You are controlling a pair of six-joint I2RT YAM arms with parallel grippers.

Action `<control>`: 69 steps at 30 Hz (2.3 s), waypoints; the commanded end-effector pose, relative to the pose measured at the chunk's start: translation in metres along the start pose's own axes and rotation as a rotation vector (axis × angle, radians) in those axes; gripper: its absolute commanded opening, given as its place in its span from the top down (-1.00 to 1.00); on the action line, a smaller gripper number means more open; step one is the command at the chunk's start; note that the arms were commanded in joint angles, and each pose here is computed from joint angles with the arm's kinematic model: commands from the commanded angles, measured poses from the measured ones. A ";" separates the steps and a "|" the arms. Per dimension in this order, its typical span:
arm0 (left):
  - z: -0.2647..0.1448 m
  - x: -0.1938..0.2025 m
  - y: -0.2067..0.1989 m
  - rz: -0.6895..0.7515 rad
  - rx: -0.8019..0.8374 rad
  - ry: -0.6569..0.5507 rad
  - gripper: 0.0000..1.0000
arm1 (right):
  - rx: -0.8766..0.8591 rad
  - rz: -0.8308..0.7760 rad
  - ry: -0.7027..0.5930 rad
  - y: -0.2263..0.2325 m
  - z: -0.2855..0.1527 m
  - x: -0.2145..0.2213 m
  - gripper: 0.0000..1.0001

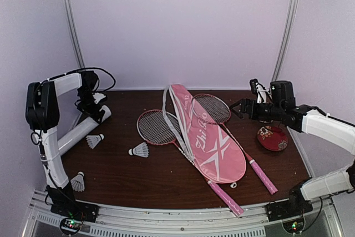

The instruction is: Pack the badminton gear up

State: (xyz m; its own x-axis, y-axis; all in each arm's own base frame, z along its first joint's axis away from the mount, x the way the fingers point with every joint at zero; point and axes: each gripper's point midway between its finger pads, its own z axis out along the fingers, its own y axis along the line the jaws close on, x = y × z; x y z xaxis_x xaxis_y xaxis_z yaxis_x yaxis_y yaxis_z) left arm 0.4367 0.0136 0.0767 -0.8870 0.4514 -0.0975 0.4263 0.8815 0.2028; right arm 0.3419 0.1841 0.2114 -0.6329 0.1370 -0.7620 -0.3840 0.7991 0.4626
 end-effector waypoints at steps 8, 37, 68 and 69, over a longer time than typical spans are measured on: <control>0.029 -0.026 0.009 0.024 0.022 -0.035 -0.76 | -0.032 0.009 -0.006 0.006 0.008 -0.004 -1.00; -0.069 -0.062 0.030 -0.019 -0.067 -0.220 -0.21 | -0.090 0.002 -0.033 0.021 0.012 -0.017 -1.00; -0.408 0.004 -0.302 1.028 -0.084 -1.663 -0.20 | -0.242 -0.182 -0.255 0.088 -0.085 -0.040 -1.00; -0.408 0.008 -0.307 1.053 -0.104 -1.668 -0.20 | -0.246 -0.183 -0.256 0.089 -0.086 -0.040 -1.00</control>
State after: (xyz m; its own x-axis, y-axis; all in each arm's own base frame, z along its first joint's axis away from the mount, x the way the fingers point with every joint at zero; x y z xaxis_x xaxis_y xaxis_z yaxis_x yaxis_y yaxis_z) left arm 0.2471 -0.2959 0.3555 0.4733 0.5284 -0.7049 0.7230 0.2241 0.6535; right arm 0.2842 0.1960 0.3125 -0.3855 0.1881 -0.9033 -0.6077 0.6849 0.4019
